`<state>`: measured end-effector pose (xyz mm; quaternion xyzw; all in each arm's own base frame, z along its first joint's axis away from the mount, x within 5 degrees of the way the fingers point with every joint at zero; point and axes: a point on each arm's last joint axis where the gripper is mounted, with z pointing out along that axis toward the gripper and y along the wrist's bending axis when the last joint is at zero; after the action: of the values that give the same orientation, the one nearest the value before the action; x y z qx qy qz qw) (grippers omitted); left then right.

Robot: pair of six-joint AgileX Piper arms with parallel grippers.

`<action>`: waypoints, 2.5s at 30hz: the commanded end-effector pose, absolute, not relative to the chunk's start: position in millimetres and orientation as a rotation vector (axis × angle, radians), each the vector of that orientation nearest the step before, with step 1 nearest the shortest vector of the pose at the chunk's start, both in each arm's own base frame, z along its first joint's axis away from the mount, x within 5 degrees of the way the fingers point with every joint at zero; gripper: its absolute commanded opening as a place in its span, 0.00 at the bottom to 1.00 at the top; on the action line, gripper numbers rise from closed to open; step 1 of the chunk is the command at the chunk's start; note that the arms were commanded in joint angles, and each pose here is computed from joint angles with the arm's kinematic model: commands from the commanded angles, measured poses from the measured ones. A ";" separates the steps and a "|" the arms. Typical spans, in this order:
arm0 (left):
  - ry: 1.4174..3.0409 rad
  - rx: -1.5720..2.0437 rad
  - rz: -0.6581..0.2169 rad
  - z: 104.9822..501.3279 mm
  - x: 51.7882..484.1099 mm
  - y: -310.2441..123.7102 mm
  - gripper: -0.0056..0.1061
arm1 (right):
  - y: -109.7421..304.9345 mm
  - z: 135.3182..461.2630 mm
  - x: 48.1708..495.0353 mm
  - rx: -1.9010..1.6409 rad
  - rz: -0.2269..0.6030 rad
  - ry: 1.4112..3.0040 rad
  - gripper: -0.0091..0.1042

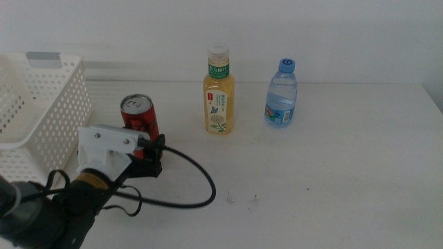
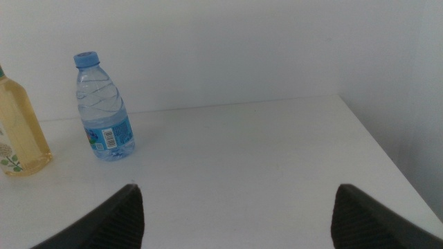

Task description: Use arms to grab the bottles and put them into the dustbin to the left of the table.

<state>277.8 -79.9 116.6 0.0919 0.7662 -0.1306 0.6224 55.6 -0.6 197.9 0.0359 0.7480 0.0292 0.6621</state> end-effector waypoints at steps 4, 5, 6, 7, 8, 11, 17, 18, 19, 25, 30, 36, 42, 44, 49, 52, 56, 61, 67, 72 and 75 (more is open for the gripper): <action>1.784 0.193 -0.297 113.2 297.8 -83.6 0.86 | -1.1 197.1 55.5 0.076 0.049 1.682 0.88; 1.784 0.187 -0.294 112.4 300.7 -83.9 0.86 | -1.1 197.1 55.5 0.076 0.049 1.682 0.88; 1.781 0.180 -0.291 111.9 303.2 -83.9 0.86 | -1.1 197.1 55.5 0.076 0.049 1.682 0.88; 1.781 0.174 -0.286 110.9 305.4 -83.9 0.86 | -1.1 197.1 55.5 0.076 0.049 1.682 0.88; 1.782 0.168 -0.284 109.6 307.8 -84.1 0.86 | -1.1 197.1 55.5 0.076 0.049 1.682 0.88; 1.783 0.156 -0.275 107.2 314.0 -84.5 0.86 | -1.1 197.1 55.5 0.076 0.049 1.682 0.88; 1.780 0.143 -0.264 104.1 323.8 -85.7 0.86 | -1.1 197.1 55.5 0.076 0.049 1.682 0.88; 1.784 0.136 -0.261 102.5 325.9 -85.7 0.86 | -1.1 197.1 55.5 0.076 0.049 1.682 0.88; 1.785 0.138 -0.259 101.7 327.6 -86.1 0.86 | -1.1 197.1 55.5 0.076 0.049 1.682 0.88; 1.796 0.131 -0.255 96.2 332.2 -86.8 0.82 | -1.1 197.1 55.5 0.076 0.049 1.682 0.88; 1.792 0.159 -0.242 95.9 332.7 -87.5 0.55 | -1.1 197.1 55.5 0.076 0.049 1.682 0.88; 1.834 0.181 -0.225 115.3 327.8 -87.0 0.22 | -1.1 197.1 55.5 0.076 0.049 1.682 0.88; 1.991 0.137 -0.256 175.2 311.5 -86.1 0.18 | -1.1 197.1 55.5 0.076 0.049 1.682 0.88; 2.055 0.126 -0.258 195.7 307.7 -85.2 0.18 | -1.1 197.1 55.5 0.076 0.049 1.682 0.88; 2.285 0.181 -0.166 242.1 306.9 -76.3 0.18 | -1.1 197.1 55.5 0.076 0.049 1.682 0.88; 2.408 0.276 -0.117 267.9 312.3 -71.1 0.18 | -1.1 197.1 55.5 0.076 0.049 1.682 0.88; 2.492 0.350 -0.157 299.2 320.8 -55.5 0.18 | -1.1 197.1 55.5 0.076 0.049 1.682 0.88; 2.536 0.298 -0.140 327.2 341.5 -15.4 0.18 | -1.1 197.1 55.5 0.076 0.049 1.682 0.88; 2.559 0.156 -0.043 345.5 362.6 43.9 0.18 | -1.1 197.1 55.5 0.076 0.049 1.682 0.88; 2.616 0.105 0.022 332.9 379.5 87.5 0.18 | -1.1 197.1 55.5 0.076 0.049 1.682 0.88; 2.651 0.087 0.029 316.0 391.0 103.8 0.18 | -1.1 197.1 55.5 0.076 0.049 1.682 0.88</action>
<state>386.1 98.4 315.0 0.0311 0.9721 0.0080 0.2325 55.6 -0.6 197.9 0.0367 0.7479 0.0297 0.6621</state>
